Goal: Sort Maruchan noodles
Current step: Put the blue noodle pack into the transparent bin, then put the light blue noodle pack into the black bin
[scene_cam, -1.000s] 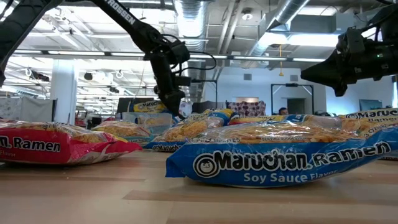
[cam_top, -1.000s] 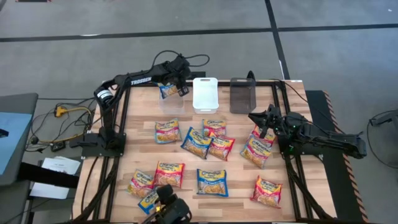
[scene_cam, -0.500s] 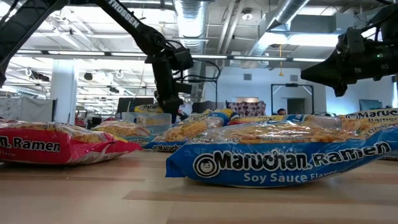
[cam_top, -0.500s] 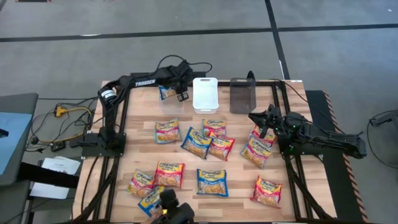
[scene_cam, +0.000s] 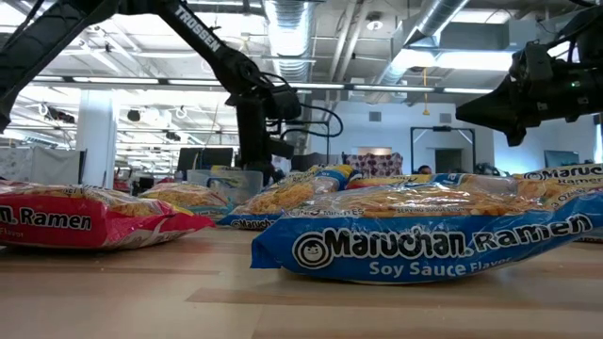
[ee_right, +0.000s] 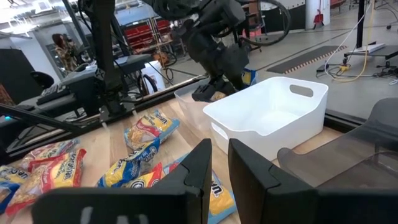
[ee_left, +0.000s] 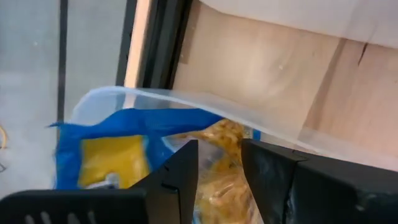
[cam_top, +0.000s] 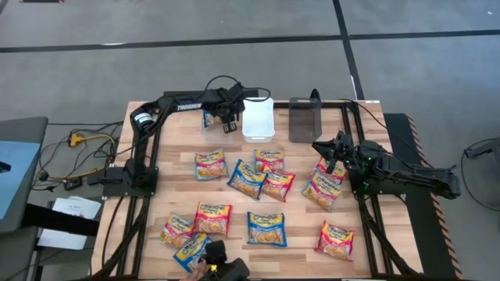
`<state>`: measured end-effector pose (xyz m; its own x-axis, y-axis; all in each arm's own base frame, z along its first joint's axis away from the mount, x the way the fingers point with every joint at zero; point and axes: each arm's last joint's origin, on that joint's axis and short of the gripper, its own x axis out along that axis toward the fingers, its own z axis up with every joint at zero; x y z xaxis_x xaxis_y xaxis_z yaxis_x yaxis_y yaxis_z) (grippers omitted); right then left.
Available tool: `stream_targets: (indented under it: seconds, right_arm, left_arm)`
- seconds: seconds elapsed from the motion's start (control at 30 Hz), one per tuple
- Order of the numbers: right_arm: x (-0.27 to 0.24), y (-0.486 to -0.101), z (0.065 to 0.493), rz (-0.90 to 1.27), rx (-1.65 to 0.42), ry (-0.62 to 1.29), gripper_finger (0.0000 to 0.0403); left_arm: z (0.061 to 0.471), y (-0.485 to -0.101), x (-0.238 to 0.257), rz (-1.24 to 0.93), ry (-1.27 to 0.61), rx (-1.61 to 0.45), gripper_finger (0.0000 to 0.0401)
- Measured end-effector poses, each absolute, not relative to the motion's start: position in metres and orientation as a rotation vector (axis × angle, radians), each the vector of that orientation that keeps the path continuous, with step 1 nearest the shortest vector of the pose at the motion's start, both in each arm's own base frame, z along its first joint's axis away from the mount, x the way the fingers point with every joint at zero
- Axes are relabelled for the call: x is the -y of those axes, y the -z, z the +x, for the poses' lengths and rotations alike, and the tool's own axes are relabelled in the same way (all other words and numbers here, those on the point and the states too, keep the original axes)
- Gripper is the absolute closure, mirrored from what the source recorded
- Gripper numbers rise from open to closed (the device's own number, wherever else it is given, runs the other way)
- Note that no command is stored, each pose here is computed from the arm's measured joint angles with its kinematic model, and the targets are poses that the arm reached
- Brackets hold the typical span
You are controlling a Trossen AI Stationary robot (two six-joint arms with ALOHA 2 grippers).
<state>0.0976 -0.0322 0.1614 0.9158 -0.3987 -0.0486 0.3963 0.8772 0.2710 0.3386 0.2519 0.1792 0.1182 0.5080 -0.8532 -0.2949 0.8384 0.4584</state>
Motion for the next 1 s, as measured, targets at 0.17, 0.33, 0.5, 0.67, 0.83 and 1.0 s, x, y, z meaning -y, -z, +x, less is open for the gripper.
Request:
stream_targets:
  seconds: [0.17, 0.33, 0.5, 0.67, 0.83, 1.0]
  right_arm:
    - [0.032, -0.161, 0.098, 0.281, 0.009, 0.415, 0.0322]
    - [0.032, -0.161, 0.098, 0.281, 0.009, 0.415, 0.0322]
    - [0.032, -0.161, 0.098, 0.281, 0.009, 0.415, 0.0322]
    - [0.032, -0.161, 0.098, 0.281, 0.009, 0.415, 0.0322]
    - [0.032, -0.161, 0.098, 0.281, 0.009, 0.415, 0.0322]
    - [0.032, -0.161, 0.098, 0.281, 0.009, 0.415, 0.0322]
  left_arm:
    - [0.339, -0.199, -0.254, 0.199, -0.639, -1.361, 0.0289]
    - [0.341, -0.225, -0.254, 0.184, -0.630, -1.386, 0.0289]
    - [0.344, -0.254, -0.250, 0.154, -0.644, -1.378, 0.0289]
    - [0.346, -0.280, -0.243, 0.089, -0.688, -1.354, 0.0289]
    - [0.353, -0.299, -0.236, 0.080, -0.710, -1.286, 0.0289]
    - [0.359, -0.308, -0.227, 0.037, -0.649, -1.227, 0.0289]
